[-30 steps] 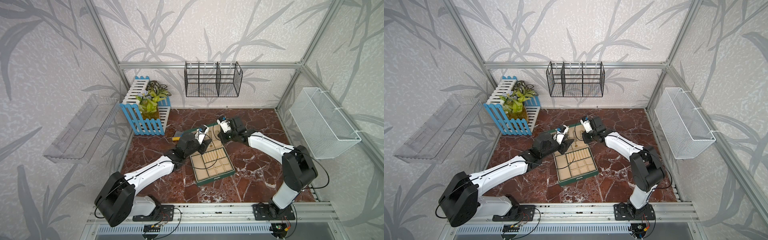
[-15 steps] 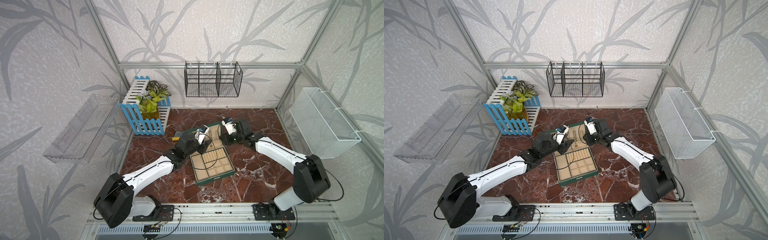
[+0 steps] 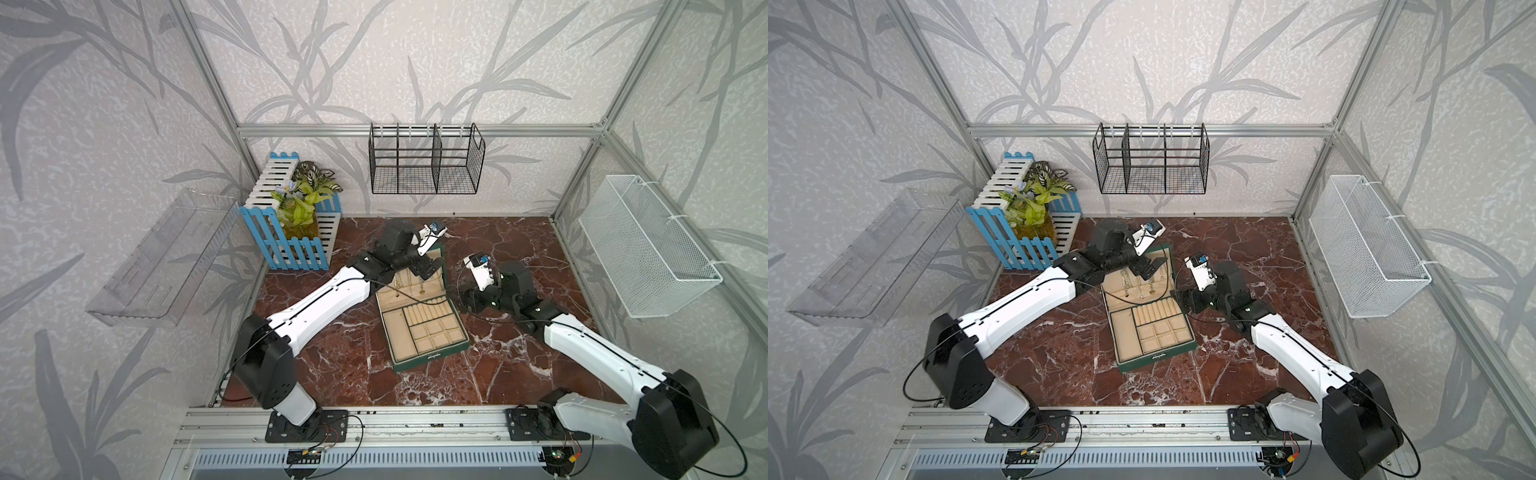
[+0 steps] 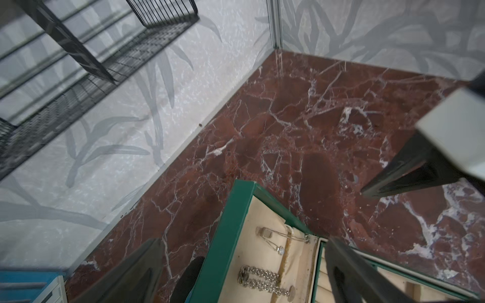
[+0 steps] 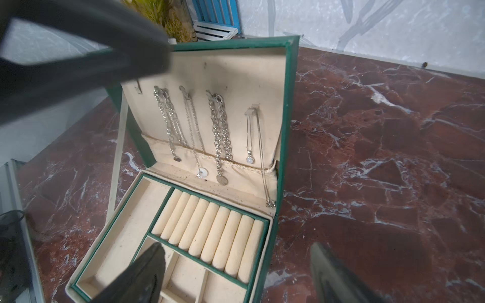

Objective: Put jewelry chain into jewelry box
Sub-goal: Adjust the necklace at the jewelry box clasp.

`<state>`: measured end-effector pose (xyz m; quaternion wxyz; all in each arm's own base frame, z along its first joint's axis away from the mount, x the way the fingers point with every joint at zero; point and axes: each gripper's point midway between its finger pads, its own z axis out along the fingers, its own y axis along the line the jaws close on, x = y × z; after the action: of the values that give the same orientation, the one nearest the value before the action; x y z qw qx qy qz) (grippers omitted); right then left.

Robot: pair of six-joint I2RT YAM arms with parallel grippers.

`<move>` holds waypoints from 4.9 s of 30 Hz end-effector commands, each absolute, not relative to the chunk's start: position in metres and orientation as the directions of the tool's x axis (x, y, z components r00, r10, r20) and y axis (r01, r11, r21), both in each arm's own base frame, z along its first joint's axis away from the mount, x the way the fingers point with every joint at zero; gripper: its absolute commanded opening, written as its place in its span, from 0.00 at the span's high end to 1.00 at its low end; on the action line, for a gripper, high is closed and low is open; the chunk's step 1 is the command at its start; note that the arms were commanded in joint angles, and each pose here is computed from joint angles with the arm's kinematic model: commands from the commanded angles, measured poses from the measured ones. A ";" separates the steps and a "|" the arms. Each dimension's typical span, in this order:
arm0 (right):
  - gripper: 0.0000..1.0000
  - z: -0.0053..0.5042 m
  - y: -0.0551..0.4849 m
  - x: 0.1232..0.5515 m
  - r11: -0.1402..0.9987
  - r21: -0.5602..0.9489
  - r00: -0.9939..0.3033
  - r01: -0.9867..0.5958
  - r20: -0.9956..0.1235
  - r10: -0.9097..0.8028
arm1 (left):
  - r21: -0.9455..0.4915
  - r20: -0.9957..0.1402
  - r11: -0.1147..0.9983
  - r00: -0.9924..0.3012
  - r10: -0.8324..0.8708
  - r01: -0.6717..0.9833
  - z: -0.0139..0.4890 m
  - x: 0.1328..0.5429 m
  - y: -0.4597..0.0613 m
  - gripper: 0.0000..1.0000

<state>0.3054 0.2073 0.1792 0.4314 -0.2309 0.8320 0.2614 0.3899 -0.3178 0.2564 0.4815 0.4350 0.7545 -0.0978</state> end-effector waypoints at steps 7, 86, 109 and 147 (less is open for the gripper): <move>0.09 0.191 0.207 0.294 0.734 0.266 -0.484 -0.624 -0.869 -0.096 | 0.357 -0.624 0.517 -0.213 0.752 0.778 0.208 0.410 -0.321 0.00; 0.15 0.163 0.189 0.290 0.780 0.515 -0.660 -0.356 -0.729 0.180 | 0.265 -0.559 0.483 -0.275 0.782 0.835 0.146 0.365 -0.320 0.67; 0.15 0.158 0.188 0.289 0.780 0.516 -0.662 -0.353 -0.727 0.181 | 0.338 -0.436 0.477 -0.314 0.843 0.812 0.112 0.382 -0.307 0.77; 0.60 0.156 0.212 0.303 0.745 0.575 -0.641 -0.339 -0.721 0.265 | 0.211 -0.623 0.559 -0.330 0.709 0.802 0.122 0.376 -0.315 1.00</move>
<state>0.2956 0.2022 0.1421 0.3940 -0.0291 0.8542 0.3381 0.3733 -0.3096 0.1019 0.3150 0.4832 0.8162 -0.0345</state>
